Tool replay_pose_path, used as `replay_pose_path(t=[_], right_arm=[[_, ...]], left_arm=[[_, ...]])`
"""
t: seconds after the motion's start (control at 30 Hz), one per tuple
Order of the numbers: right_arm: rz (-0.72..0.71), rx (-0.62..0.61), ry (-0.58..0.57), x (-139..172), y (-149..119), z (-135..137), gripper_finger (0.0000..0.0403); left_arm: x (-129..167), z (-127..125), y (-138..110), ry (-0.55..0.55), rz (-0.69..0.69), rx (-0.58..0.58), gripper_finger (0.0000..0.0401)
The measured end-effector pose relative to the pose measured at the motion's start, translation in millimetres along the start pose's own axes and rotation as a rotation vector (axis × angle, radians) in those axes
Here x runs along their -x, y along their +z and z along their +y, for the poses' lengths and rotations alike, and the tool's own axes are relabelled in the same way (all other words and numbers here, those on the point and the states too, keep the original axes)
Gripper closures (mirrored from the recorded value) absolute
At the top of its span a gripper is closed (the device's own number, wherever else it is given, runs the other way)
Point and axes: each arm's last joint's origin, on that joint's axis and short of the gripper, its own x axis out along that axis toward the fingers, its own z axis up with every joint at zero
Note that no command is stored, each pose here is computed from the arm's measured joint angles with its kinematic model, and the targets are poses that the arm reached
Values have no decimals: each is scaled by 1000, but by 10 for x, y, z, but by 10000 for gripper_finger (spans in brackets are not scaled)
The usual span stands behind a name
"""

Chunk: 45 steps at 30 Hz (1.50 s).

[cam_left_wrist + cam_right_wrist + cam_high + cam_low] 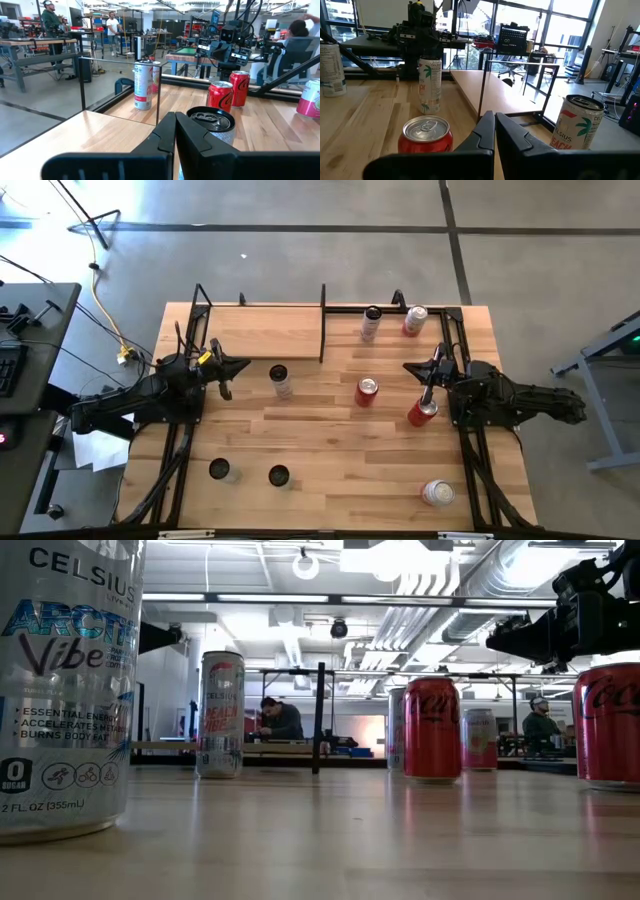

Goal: Place canned beverage on shelf

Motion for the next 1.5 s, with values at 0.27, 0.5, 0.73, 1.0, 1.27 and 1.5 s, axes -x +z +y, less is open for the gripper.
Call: replay_pose_path(t=[0.27, 0.5, 0.73, 1.0, 1.27, 1.5], right_arm=[[0, 0, 0, 0, 0, 0, 403], [0, 0, 0, 0, 0, 0, 403], [0, 0, 0, 0, 0, 0, 403], [0, 0, 0, 0, 0, 0, 403], [0, 0, 0, 0, 0, 0, 403], [-1, 0, 0, 0, 1, 0, 403]], left_arm=[[1, 17, 39, 59, -41, -73, 398], [1, 22, 40, 75, -43, -26, 398], [3, 24, 86, 85, -92, 0, 398], [-2, -68, 343, -150, -111, 99, 400], [-241, -154, 638, -169, 49, 84, 401], [-562, -256, 1029, -161, 244, 6, 397]])
